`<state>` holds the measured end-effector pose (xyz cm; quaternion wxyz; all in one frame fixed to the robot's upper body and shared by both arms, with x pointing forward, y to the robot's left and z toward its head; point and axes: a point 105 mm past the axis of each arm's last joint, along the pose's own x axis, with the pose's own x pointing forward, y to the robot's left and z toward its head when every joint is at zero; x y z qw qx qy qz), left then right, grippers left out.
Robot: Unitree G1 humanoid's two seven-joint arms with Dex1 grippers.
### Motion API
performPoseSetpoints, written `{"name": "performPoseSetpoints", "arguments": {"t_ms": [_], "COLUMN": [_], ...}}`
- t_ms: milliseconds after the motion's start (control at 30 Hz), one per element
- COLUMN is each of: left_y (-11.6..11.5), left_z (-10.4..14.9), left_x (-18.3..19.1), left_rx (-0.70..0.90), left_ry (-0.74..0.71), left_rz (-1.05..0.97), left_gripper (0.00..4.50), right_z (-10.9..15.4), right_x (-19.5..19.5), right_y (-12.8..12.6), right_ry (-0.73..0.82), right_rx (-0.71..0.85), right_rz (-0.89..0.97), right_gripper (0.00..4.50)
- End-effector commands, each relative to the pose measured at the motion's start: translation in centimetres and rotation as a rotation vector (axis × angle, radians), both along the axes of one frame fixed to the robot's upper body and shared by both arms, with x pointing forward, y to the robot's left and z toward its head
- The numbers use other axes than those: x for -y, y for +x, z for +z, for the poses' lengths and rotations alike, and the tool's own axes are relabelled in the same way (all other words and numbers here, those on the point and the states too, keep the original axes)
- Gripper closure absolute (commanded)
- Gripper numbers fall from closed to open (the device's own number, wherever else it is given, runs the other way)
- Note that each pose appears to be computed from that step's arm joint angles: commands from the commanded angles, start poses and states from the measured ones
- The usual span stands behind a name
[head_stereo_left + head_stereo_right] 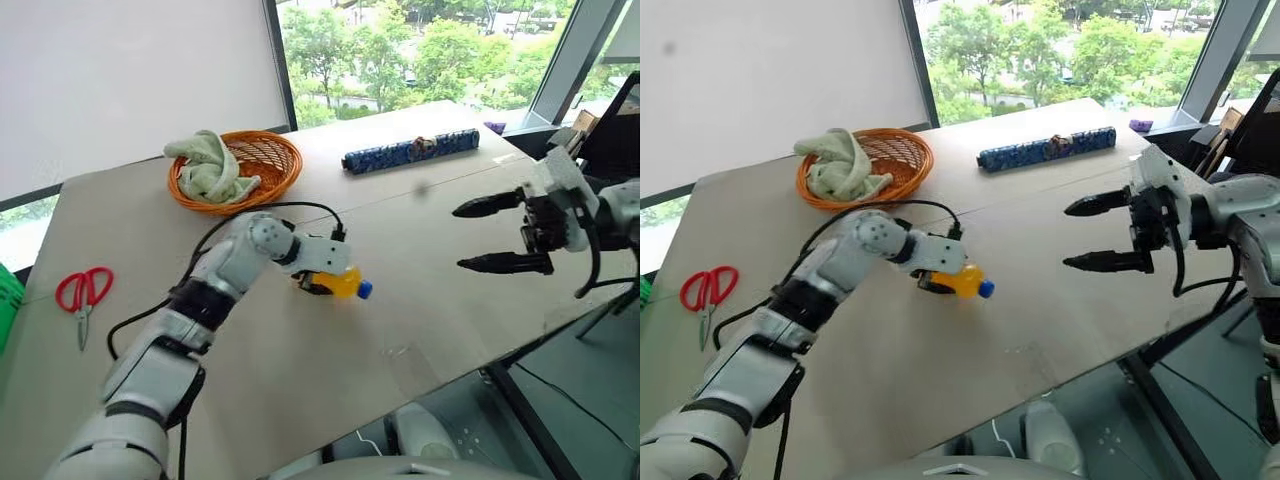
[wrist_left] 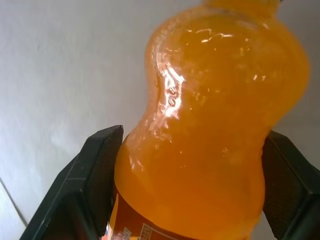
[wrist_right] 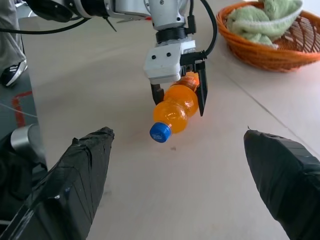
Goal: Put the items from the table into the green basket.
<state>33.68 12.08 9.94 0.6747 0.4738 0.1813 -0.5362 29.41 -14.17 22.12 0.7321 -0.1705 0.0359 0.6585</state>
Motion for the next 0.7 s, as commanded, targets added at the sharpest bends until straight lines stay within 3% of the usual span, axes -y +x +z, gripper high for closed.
{"name": "performPoseSetpoints", "arguments": {"t_ms": [33,333,567,633,700], "left_y": [0.7,0.9,2.1,1.8,0.8], "left_z": [4.8,8.0,14.9,17.0,21.5], "left_x": [-1.6,-6.7,-17.8,-19.6,-22.1], "left_rx": [0.141,0.282,0.642,0.756,0.949], "left_ry": [-0.213,-0.505,-0.631,-0.652,-0.722], "left_rz": [0.322,0.899,1.436,1.479,1.474], "left_gripper": [1.3,1.3,1.3,1.3,1.3], "right_z": [1.4,2.8,6.6,7.4,8.5], "right_x": [-1.8,-6.1,-11.0,-11.9,-13.0], "right_y": [0.9,2.5,4.1,4.4,3.2], "right_ry": [0.04,0.144,0.307,0.332,0.365], "right_rx": [0.109,0.189,0.326,0.352,0.331], "right_rz": [0.007,0.046,0.026,0.015,0.088], "right_gripper": [0.0,0.0,0.0,0.0,0.0]}}
